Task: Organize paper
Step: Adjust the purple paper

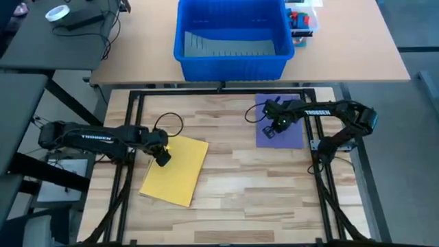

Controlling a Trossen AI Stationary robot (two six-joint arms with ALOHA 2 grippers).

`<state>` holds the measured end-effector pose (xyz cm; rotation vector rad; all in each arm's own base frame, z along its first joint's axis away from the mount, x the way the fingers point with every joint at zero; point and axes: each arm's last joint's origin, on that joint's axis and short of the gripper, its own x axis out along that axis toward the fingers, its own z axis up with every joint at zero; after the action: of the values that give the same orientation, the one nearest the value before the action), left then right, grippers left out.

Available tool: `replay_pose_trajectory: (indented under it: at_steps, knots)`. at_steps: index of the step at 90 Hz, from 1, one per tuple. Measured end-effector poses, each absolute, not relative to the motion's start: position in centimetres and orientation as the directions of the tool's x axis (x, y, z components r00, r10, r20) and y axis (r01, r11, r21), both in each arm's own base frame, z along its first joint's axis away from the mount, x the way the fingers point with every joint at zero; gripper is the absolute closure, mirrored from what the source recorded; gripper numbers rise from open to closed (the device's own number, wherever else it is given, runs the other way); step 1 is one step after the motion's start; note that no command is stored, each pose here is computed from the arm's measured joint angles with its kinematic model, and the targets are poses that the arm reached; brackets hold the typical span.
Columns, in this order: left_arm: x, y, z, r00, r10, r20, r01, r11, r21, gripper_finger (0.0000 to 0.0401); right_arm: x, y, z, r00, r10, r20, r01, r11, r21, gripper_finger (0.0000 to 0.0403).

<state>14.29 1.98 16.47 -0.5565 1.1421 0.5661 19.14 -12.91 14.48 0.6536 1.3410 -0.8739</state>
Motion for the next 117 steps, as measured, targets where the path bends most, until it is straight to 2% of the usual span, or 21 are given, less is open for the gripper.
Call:
replay_pose_trajectory:
  at_steps: [62,88,117]
  knots:
    - [14.3,2.0,16.5,0.311,0.131,-0.941,-0.675,0.728,-0.121,0.0401,17.3,-14.4,14.5,-0.079,-0.150,-0.986,0.846,0.513,-0.146,0.0403]
    - [14.3,2.0,16.5,0.311,0.131,-0.941,-0.679,0.724,-0.124,0.0401,17.1,-14.7,14.6,-0.120,-0.204,-0.972,0.841,0.499,-0.209,0.0403]
    - [14.3,2.0,16.5,0.311,0.127,-0.942,-0.679,0.724,-0.127,0.0401,15.6,-14.7,13.3,-0.165,-0.178,-0.970,0.850,0.474,-0.232,0.0403]
